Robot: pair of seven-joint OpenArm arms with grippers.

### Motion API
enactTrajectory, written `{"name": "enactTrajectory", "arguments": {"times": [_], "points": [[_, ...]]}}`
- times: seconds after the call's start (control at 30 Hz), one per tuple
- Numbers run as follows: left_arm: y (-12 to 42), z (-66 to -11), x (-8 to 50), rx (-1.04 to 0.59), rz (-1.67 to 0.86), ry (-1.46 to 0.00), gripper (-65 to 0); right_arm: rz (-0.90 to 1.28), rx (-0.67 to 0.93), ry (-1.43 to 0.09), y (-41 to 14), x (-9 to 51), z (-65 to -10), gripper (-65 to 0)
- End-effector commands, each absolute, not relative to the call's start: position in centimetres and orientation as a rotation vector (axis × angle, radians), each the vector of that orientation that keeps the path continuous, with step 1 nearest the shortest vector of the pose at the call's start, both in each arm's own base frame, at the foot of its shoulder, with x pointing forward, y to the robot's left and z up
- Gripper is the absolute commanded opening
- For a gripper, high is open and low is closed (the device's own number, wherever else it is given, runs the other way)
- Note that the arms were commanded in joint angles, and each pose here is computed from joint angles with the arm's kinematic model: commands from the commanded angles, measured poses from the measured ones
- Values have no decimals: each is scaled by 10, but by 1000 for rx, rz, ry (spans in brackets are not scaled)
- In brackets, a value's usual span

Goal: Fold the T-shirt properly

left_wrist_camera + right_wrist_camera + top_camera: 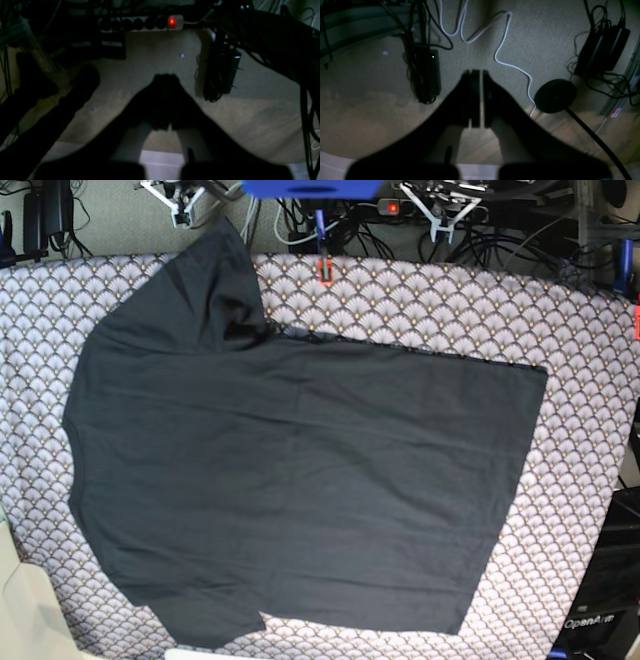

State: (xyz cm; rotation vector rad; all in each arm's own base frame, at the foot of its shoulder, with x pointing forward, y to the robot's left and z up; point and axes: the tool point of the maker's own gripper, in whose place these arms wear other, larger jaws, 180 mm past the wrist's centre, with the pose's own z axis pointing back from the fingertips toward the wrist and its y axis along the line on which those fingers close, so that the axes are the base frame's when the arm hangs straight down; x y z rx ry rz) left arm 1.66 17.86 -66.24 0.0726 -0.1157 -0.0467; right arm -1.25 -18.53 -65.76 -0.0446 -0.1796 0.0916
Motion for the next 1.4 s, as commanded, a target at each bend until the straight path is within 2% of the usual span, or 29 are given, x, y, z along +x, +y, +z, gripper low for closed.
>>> {"name": "enactTrajectory", "arguments": {"times": [0.0, 0.83, 1.03, 1.13, 1.23, 1.37], "points": [[181, -662, 18, 81, -53, -122, -650, 83, -45, -183, -189, -14, -657, -650], [180, -662, 15, 79, -56, -123, -650, 79, -45, -191, -189, -17, -656, -650], [181, -655, -57, 64, -70, -139, -650, 102, -70, -265, -213, -73, -637, -650], [165, -644, -98, -30, -34, -161, -650, 109, -70, -312, -218, -106, -621, -650], [156, -630, -122, -92, 15, -229, -650, 96, -96, -373, -230, -132, -601, -650], [167, -605, -139, -47, 121, -375, -650, 75, -150, -490, -251, -157, -565, -650]]}}
